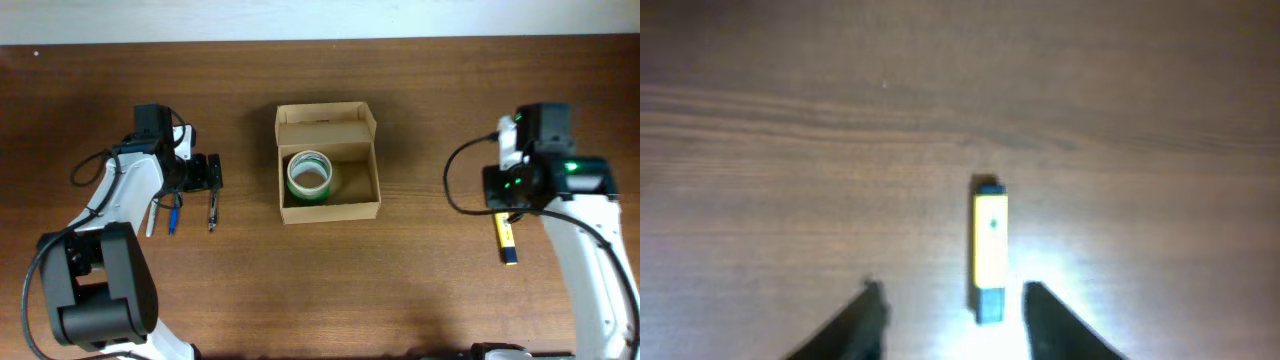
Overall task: Pack container
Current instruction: 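Move the right gripper to the yellow highlighter and grasp it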
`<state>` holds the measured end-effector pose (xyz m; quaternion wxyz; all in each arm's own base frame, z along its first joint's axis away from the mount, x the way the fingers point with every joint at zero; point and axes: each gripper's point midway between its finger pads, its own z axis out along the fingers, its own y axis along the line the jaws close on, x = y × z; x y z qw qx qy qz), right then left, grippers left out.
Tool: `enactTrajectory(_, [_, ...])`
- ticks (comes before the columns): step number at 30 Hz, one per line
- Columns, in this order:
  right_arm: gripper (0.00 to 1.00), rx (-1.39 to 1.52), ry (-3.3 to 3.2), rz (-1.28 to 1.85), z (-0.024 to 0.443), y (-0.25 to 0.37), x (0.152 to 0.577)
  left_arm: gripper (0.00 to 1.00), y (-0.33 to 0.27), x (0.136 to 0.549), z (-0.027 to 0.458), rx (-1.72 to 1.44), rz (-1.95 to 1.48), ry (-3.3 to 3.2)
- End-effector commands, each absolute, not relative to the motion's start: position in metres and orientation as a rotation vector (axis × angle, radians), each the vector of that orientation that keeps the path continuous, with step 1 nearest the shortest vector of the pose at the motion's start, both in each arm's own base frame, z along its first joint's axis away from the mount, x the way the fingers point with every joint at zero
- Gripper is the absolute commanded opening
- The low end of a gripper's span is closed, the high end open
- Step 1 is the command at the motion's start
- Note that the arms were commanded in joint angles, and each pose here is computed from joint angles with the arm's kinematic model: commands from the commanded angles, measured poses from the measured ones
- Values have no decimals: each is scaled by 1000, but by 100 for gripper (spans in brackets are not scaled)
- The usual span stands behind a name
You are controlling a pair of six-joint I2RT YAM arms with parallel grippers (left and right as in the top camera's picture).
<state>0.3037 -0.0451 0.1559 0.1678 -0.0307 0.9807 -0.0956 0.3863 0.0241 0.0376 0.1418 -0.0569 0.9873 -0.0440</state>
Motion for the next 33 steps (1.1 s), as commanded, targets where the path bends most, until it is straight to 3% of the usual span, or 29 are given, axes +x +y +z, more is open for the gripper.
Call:
enactTrajectory(1, [53,-200,2867,-302,122,-49,296,99,24,390,39,-143,-134,2843])
enactTrajectory(7, [66,-150,2981,-295,84,-66,297,99,24,390,39,-143,-133,2843])
enactTrajectory(16, [75,81,3111,-64,40,-98,282,99,24,390,39,-143,-134,2843])
enactTrajectory(23, [75,84,3134,-71,37,-103,276,99,24,390,39,-143,-133,2843])
enactTrajectory(28, [66,114,3180,-83,27,-105,271,99,24,390,39,-144,-133,2843])
enactTrajectory(33, [63,124,3217,-69,13,-105,269,99,24,390,39,-143,-133,2843])
